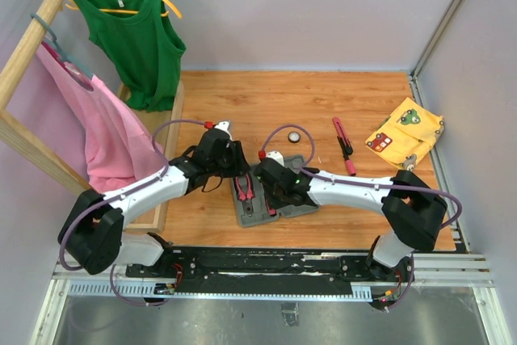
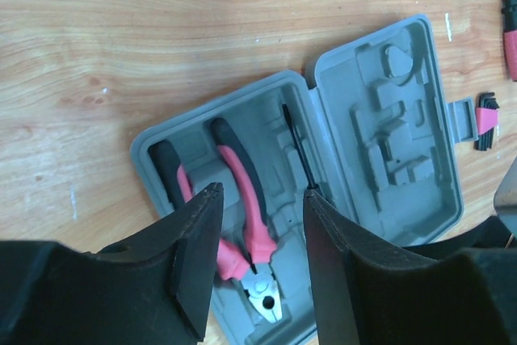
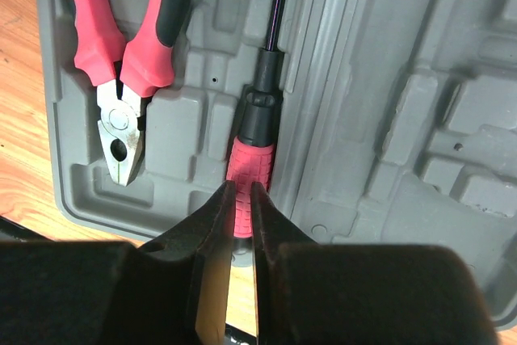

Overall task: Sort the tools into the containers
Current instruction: Adjust the screwdriver in the storage box.

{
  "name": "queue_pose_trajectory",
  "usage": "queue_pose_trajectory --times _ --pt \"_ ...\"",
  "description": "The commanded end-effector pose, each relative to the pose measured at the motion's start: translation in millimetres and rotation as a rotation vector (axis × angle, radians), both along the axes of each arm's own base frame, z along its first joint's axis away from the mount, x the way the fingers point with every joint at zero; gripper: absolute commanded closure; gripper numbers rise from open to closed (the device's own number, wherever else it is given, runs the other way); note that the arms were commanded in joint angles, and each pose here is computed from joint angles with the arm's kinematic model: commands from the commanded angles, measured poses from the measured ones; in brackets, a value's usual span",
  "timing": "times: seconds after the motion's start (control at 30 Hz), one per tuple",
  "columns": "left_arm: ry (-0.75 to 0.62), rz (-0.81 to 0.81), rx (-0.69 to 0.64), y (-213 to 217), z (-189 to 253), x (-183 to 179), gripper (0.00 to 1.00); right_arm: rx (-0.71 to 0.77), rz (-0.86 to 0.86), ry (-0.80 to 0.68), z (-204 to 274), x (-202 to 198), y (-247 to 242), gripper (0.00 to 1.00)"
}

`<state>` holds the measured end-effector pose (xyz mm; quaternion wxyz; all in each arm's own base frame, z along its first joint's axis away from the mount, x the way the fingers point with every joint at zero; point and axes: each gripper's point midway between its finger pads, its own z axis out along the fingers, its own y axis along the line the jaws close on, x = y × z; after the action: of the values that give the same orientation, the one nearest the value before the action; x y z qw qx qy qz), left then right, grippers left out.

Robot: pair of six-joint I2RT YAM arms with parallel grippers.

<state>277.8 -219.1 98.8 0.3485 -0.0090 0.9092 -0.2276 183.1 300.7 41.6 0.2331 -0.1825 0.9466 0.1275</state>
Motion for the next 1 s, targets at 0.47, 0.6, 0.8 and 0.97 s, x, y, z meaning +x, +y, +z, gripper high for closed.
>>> queue_pose_trajectory --times 0.47,0.6,0.8,0.97 --pt "0.075 0.014 -0.099 -36 -17 26 0.68 -0.121 -0.044 0.076 -34 -21 -41 0.86" --pt "0.083 -0.002 -0.097 -44 -21 24 0.69 -0.12 -0.047 0.077 -35 -21 -42 0.86" --pt "0.104 -0.016 -0.085 -55 -32 23 0.7 -0.114 -0.049 0.079 -36 -22 -41 0.86" --pt "0.114 -0.012 -0.07 -58 -38 27 0.74 -0.105 -0.049 0.082 -36 -23 -40 0.86"
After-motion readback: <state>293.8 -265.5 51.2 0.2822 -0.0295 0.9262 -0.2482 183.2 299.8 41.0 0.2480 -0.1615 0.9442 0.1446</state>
